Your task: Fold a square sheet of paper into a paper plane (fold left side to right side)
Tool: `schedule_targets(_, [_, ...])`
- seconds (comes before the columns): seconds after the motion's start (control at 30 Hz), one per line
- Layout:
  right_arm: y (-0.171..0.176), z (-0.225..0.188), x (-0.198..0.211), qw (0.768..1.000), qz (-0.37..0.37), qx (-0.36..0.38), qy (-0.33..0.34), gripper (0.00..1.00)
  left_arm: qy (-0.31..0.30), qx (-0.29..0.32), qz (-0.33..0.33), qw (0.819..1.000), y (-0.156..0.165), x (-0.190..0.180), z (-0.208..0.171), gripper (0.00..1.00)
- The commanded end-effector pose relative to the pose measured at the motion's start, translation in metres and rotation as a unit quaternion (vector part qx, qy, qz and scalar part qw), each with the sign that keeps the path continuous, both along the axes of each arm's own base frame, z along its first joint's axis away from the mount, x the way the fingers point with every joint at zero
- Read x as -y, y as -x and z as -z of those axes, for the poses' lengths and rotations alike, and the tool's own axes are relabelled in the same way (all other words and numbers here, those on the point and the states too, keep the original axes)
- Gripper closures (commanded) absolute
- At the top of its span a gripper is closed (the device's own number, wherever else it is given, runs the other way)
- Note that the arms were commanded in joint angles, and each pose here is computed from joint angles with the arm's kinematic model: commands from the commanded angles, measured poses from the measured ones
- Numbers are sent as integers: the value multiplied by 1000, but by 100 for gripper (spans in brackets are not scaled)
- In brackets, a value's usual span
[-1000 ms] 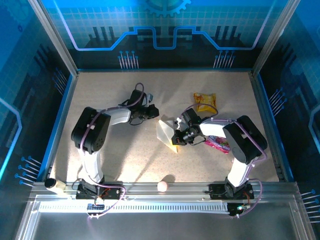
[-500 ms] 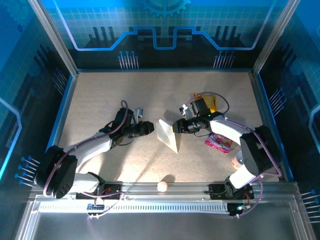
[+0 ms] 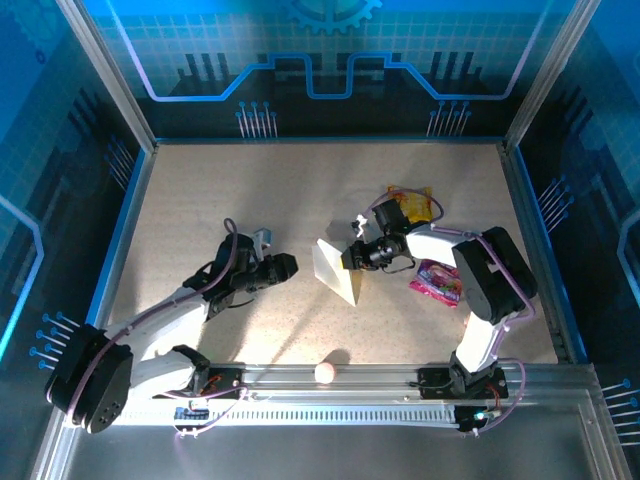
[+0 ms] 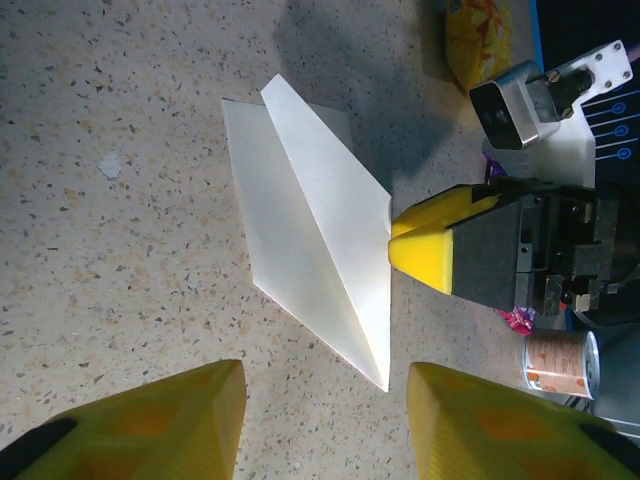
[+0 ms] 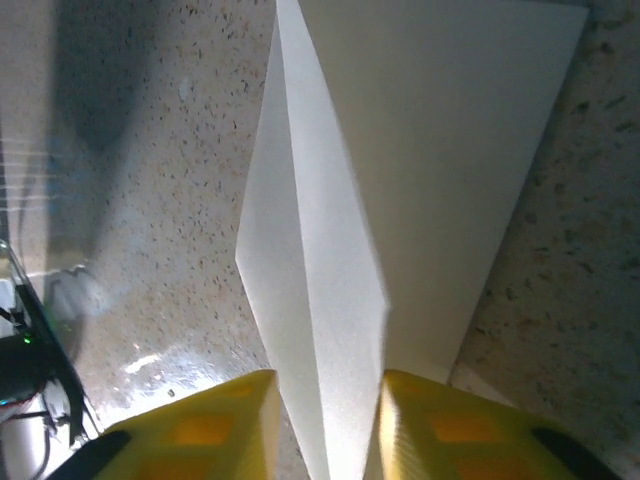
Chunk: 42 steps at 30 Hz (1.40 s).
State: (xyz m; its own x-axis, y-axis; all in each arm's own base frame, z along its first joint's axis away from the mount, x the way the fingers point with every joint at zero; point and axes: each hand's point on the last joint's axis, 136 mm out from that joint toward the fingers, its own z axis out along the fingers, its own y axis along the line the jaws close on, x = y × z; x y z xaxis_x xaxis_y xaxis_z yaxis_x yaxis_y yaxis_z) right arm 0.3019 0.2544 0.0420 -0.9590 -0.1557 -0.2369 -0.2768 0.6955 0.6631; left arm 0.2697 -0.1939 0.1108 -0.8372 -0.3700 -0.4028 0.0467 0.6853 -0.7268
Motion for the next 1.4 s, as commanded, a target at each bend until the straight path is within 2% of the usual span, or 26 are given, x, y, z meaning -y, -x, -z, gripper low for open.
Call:
schedule_targets(0.0, [-5,-2,-5,1000,-6,2,-22,76,5,5,-7,1000,3,-2,-3,49])
schedule_targets(0.17, [1,2,-5,1000,-9,0,-27,89,17,23,-5,1000,1,-1,-17,42])
schedule_targets(0.3, [0,-12,-3,999,-4,18,-34,100,42,37,-1,998,0,3,-31,39])
schedule_targets(0.43, [-3,-53,1,996,2,74,-53,100,96,67,-21,993,-6,0,-58,30])
schedule_targets(0.53, [-3,-99,4,987,1,129,-94,100,162,115,-31,979,-10,-4,-90,25])
schedule_targets(0.6, [2,-126,6,980,-1,155,-126,100,186,146,-17,971,-9,-2,-113,24])
schedule_targets(0.8, [25,-200,5,956,-31,203,-211,100,209,176,59,960,-3,18,-158,24])
schedule_targets(1.03, [45,-236,-1,944,-64,196,-260,100,218,213,112,946,-5,34,-183,27])
schedule_targets(1.37, [60,-246,-10,941,-82,188,-270,100,221,206,159,940,-9,61,-186,32])
